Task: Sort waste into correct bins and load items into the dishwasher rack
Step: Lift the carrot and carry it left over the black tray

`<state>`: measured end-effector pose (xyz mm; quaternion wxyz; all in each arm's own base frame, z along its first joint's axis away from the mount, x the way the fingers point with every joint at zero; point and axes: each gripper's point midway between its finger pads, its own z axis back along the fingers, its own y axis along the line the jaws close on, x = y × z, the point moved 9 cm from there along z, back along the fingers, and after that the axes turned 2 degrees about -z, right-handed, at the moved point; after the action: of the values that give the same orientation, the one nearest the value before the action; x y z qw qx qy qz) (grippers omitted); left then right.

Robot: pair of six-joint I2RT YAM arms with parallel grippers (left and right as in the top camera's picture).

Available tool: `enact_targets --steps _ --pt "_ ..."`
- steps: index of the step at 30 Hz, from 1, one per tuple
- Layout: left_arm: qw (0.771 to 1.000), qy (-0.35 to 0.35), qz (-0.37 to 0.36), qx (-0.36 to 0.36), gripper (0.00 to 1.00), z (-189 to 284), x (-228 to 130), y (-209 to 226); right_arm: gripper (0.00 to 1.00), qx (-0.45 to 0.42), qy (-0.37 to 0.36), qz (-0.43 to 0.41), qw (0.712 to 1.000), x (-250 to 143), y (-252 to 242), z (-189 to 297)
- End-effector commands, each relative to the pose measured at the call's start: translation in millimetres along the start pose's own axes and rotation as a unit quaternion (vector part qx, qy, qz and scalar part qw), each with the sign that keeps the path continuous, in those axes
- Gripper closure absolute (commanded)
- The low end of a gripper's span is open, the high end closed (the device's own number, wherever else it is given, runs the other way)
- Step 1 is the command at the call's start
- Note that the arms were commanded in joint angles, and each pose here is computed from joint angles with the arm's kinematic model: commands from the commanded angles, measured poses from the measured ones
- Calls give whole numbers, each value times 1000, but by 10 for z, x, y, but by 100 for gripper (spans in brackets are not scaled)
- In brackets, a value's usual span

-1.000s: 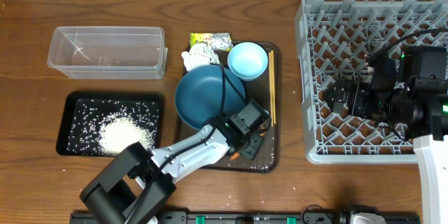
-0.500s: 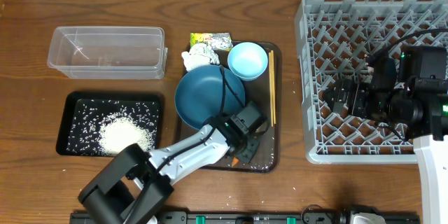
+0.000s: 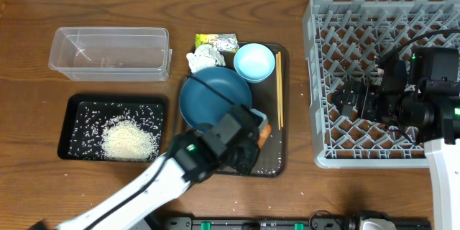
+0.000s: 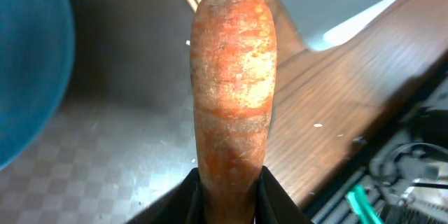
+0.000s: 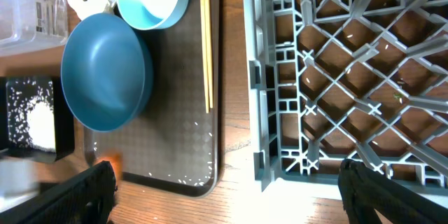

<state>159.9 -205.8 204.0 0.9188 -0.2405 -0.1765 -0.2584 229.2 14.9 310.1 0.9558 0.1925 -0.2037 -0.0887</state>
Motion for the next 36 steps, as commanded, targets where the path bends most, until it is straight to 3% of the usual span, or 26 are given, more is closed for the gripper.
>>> enact_targets --steps 1,5,11,16,26,31,36 --pt "994 -60 63 60 92 283 34 150 1 1 1 9 1000 -9 6 -11" --pt "967 -115 145 174 92 613 -34 487 1 1 2 9 1000 -9 6 -11" --pt "901 -152 268 304 88 1005 -202 1040 1 1 2 9 1000 -9 6 -11" --pt "847 -158 363 357 88 1170 -292 1461 1 1 1 9 1000 -9 6 -11" --pt "714 -133 546 417 83 1286 -593 2190 1 1 1 9 1000 -9 6 -11" --pt "693 -111 583 410 83 1207 -661 2418 1 1 1 9 1000 -9 6 -11" --pt "689 -91 609 383 83 1076 -688 2587 1 1 1 9 1000 -9 6 -11"
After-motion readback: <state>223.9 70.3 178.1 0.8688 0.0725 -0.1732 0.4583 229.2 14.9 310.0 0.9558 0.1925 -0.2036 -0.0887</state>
